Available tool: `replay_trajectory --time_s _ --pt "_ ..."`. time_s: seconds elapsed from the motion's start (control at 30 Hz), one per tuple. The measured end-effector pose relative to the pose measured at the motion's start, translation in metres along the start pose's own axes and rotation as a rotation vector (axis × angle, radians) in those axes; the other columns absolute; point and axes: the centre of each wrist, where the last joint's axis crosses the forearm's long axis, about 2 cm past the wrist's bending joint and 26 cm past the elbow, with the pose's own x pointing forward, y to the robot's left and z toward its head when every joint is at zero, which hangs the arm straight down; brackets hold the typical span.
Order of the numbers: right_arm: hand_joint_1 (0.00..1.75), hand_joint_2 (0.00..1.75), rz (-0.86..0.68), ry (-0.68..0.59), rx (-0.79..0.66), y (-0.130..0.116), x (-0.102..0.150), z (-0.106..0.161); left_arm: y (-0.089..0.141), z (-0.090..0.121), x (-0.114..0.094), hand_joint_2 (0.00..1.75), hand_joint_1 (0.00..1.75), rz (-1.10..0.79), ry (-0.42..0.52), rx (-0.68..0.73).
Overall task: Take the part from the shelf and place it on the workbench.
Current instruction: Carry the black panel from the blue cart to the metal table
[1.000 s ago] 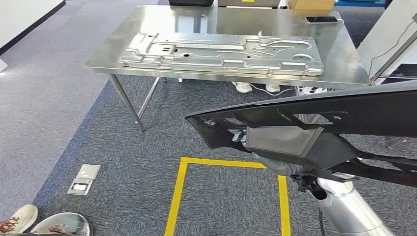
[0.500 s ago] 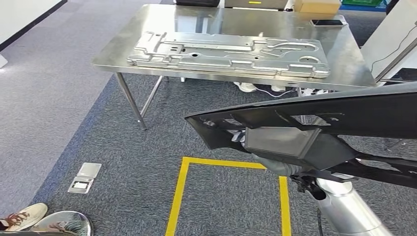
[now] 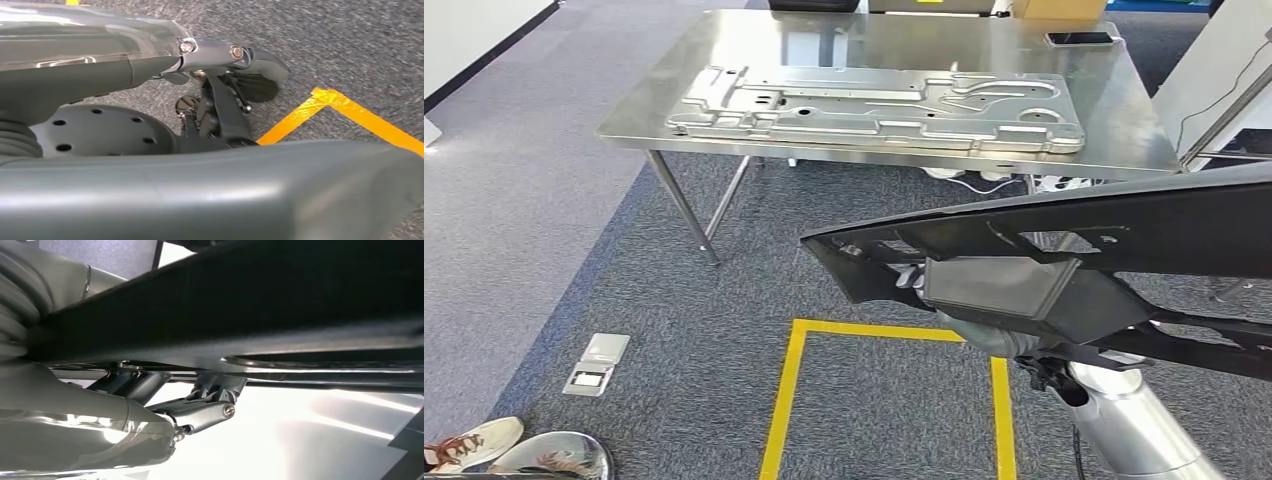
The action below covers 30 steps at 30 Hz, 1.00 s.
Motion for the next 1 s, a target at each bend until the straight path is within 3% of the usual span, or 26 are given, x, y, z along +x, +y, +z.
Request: replay_trajectory --time_s 1.0 --pt "1.75 1.75 0.002 -0.001 0.001 -0.0006 0.0002 -0.0008 -0.0003 0.0000 -0.0002 1.75 0.00 0.000 0.000 -0.001"
